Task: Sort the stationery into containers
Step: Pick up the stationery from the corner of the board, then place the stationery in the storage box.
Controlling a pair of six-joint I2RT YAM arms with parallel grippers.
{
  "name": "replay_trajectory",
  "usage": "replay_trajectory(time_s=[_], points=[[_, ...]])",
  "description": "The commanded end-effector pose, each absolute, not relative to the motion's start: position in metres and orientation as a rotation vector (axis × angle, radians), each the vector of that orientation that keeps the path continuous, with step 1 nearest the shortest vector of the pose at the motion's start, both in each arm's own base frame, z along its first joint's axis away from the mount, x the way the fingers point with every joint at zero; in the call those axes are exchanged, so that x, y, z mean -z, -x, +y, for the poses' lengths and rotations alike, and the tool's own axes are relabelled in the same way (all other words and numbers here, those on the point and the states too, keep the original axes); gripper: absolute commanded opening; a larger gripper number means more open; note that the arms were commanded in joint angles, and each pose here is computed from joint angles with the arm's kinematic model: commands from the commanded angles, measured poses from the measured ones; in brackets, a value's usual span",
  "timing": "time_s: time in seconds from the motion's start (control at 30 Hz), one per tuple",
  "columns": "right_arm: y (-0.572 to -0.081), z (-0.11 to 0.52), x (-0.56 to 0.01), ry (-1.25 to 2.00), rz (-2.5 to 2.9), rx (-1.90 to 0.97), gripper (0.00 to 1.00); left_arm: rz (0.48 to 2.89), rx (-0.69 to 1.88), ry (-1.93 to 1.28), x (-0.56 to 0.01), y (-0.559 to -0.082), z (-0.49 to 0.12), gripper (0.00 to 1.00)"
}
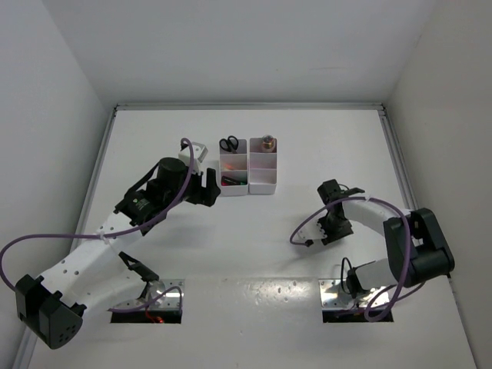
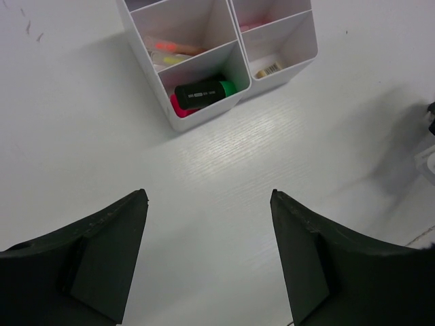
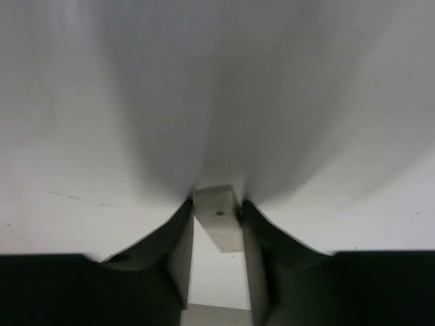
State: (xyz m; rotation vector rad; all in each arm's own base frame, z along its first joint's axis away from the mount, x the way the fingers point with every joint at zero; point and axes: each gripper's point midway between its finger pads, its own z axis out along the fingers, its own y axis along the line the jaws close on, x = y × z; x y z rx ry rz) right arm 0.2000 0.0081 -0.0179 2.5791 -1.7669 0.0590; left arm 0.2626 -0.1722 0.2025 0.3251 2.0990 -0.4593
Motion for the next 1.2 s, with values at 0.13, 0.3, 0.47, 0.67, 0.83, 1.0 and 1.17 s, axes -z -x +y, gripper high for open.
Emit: replay_trajectory(time_s=[0.13, 0.3, 0.47, 0.67, 0.83, 1.0, 1.17], points=[[-0.213, 0.022, 0.019, -2.618, -1.786, 0.008, 0.08, 2.07, 0.47, -0.317, -0.209, -0.267, -0.173, 0.79], [-0.221, 0.051, -0.006, -2.647, -1.938, 0.165, 0.02, 2.07, 0.47, -0.317, -0.209, -0.267, -0.173, 0.79], [-0.287, 0.145, -0.113, -2.578, -2.616, 0.586, 0.0, 2.079, 0.467, -0.318, -0.206, -0.268, -0.173, 0.79], [-0.359, 0.211, -0.167, -1.769, -3.227, 1.201, 0.0, 2.087, 0.444, -0.307, -0.203, -0.271, -0.171, 0.79], [-0.376, 0.255, -0.19, -1.809, -3.107, 1.517, 0.0, 2.087, 0.444, -0.307, -0.203, -0.271, -0.171, 0.79], [-0.373, 0.277, -0.185, -2.002, -2.92, 1.596, 0.0, 2.086, 0.435, -0.301, -0.203, -0.272, -0.17, 0.79], [-0.366, 0.293, -0.166, -2.078, -2.834, 1.569, 0.0, 2.095, 0.431, -0.303, -0.2, -0.272, -0.17, 0.79]])
